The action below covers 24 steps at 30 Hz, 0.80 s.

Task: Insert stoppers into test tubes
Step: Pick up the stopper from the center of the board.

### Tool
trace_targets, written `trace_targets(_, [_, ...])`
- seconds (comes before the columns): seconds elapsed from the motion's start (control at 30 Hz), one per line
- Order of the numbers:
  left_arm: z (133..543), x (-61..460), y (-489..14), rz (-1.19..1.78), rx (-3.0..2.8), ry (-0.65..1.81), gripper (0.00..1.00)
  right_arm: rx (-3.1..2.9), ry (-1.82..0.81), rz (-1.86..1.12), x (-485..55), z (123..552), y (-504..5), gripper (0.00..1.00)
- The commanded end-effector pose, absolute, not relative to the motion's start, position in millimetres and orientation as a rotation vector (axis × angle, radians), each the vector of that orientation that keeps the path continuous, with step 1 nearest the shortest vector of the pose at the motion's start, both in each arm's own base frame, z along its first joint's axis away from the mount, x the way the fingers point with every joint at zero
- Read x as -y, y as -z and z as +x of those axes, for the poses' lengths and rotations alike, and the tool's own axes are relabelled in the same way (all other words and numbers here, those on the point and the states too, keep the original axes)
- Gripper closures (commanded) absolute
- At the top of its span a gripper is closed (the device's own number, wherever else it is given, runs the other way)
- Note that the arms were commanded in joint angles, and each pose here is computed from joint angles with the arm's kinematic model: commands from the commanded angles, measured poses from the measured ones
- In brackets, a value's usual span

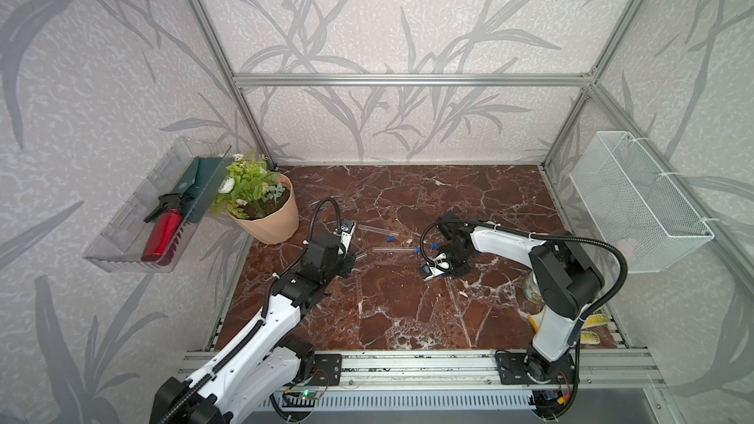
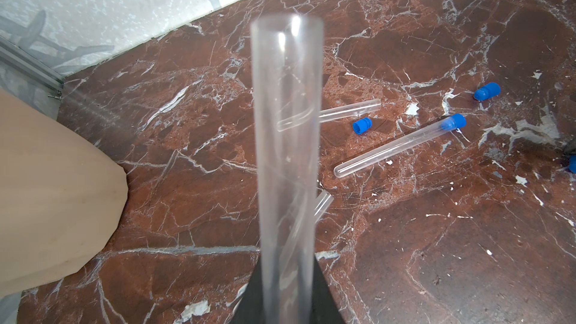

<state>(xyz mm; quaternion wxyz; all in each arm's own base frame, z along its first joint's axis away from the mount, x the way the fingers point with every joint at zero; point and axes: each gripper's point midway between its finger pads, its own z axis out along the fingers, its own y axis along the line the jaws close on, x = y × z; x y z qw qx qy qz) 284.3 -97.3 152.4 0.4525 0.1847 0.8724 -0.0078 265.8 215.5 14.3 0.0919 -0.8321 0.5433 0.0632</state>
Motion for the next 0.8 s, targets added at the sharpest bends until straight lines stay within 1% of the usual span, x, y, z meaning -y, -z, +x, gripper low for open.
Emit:
trace_targets(0.0, [284,94,-153,0.448,-2.147,0.008,1.0,-1.68,-0.262,-2.495,-209,253,-1,0.79])
trace_targets(0.23, [282,93,-154,0.466,-2.147,-0.002,1.0,-1.731,-0.336,-2.389,-220,255,-11,0.82])
trace_targets(0.6, [282,93,-155,0.507,-2.152,-0.019,1.0,-1.741,-0.395,-2.318,-224,251,-20,0.85])
trace_targets(0.77, [276,91,-148,0.661,-2.185,-0.094,1.0,-1.773,-0.427,-2.222,-228,253,-34,0.85])
